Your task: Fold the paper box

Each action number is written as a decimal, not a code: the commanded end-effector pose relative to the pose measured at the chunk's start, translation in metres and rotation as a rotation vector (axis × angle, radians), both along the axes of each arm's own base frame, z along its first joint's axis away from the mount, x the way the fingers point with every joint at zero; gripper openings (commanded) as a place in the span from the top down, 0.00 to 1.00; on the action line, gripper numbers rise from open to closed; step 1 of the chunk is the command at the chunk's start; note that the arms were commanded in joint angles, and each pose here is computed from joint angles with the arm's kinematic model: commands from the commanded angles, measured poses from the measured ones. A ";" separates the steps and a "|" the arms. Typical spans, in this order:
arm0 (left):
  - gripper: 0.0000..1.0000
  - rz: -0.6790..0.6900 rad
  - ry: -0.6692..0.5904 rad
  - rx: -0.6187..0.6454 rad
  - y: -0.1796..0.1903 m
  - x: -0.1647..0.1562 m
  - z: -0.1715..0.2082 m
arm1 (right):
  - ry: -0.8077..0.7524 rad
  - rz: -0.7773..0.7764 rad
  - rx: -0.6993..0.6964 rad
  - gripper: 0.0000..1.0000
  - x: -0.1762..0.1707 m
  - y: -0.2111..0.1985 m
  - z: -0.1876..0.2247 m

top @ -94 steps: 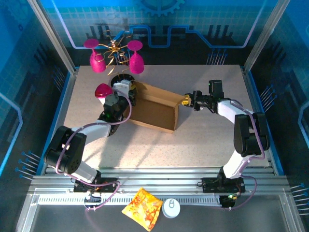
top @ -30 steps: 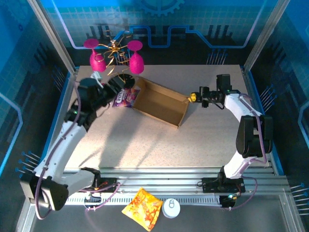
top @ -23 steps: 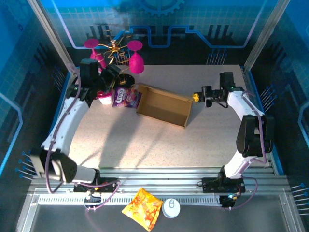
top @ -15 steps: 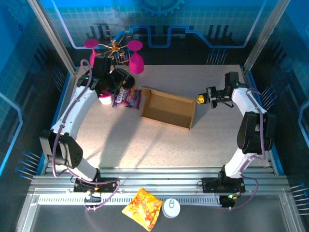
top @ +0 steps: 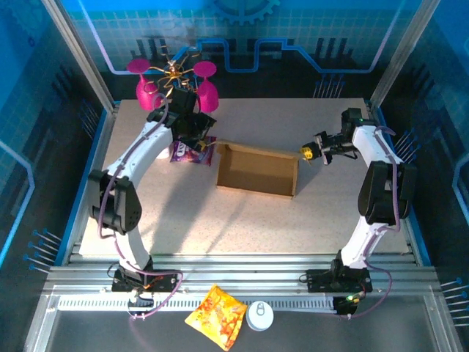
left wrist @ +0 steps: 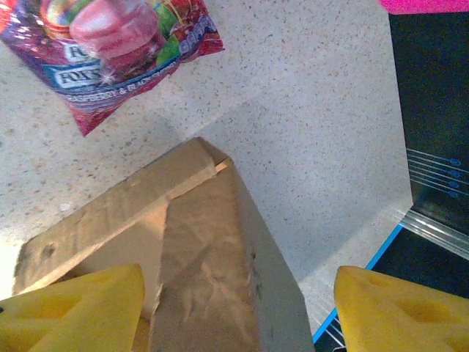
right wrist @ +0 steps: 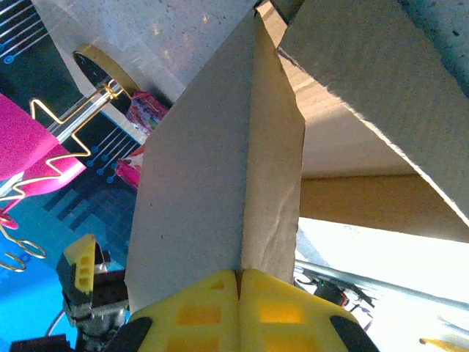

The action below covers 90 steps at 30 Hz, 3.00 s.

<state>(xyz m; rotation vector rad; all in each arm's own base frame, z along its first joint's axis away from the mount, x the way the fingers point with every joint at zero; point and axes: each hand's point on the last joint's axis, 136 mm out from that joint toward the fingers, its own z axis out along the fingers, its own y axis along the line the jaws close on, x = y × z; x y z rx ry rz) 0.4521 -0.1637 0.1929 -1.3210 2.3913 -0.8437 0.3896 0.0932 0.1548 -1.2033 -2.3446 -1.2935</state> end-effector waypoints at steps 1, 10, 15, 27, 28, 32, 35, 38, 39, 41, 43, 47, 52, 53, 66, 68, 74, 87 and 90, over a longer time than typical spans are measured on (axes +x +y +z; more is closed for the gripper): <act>0.33 -0.027 -0.026 -0.095 -0.020 0.014 0.006 | -0.001 0.024 0.000 1.00 0.000 -0.002 -0.001; 0.39 -0.067 0.014 -0.132 -0.039 -0.005 -0.007 | -0.009 0.032 -0.015 1.00 0.003 -0.001 -0.005; 0.42 -0.072 0.032 -0.173 -0.049 -0.013 -0.022 | -0.019 0.057 -0.038 1.00 0.004 0.001 -0.008; 0.58 -0.046 0.043 -0.211 -0.054 -0.022 -0.034 | -0.022 0.088 -0.059 1.00 0.001 0.003 -0.015; 0.58 -0.045 0.042 -0.213 -0.054 -0.022 -0.034 | -0.023 0.088 -0.059 1.00 0.002 0.003 -0.015; 0.60 -0.048 0.030 -0.221 -0.056 -0.016 -0.028 | -0.029 0.087 -0.060 1.00 0.005 0.003 -0.013; 0.61 -0.055 0.034 -0.209 -0.056 -0.019 -0.030 | -0.033 0.098 -0.067 1.00 0.005 0.003 -0.015; 0.62 -0.062 0.057 -0.176 -0.050 -0.029 -0.043 | -0.040 0.122 -0.088 1.00 0.003 0.002 -0.020; 0.62 -0.070 0.063 -0.152 -0.047 -0.033 -0.049 | -0.054 0.135 -0.100 1.00 0.002 0.002 -0.021; 0.59 -0.089 0.065 -0.113 -0.040 -0.041 -0.059 | -0.077 0.167 -0.133 1.00 0.001 0.001 -0.024; 0.55 -0.120 0.051 -0.049 -0.030 -0.047 -0.064 | -0.110 0.209 -0.164 1.00 0.000 0.003 -0.025; 0.41 -0.181 -0.010 0.126 -0.004 -0.057 -0.058 | -0.149 0.283 -0.225 1.00 -0.007 0.007 -0.033; 0.36 -0.250 -0.152 0.103 -0.009 -0.063 -0.034 | -0.172 0.303 -0.246 1.00 -0.009 0.010 -0.039; 0.35 -0.269 -0.161 0.077 -0.015 -0.064 -0.032 | -0.175 0.307 -0.249 1.00 -0.009 0.010 -0.040; 0.42 -0.459 0.090 0.119 -0.029 -0.118 -0.105 | -0.187 0.346 -0.279 1.00 -0.006 0.014 -0.042; 0.42 -0.495 0.115 0.137 -0.036 -0.124 -0.117 | -0.187 0.353 -0.286 1.00 -0.005 0.013 -0.044; 0.45 -0.497 0.123 0.186 -0.035 -0.130 -0.142 | -0.206 0.394 -0.312 0.87 0.000 0.009 -0.040; 0.54 -0.490 0.075 0.215 -0.034 -0.120 -0.149 | -0.280 0.376 -0.487 0.42 -0.001 -0.034 -0.012; 0.58 -0.506 0.061 0.210 -0.036 -0.121 -0.148 | -0.294 0.356 -0.488 0.41 -0.010 -0.038 -0.018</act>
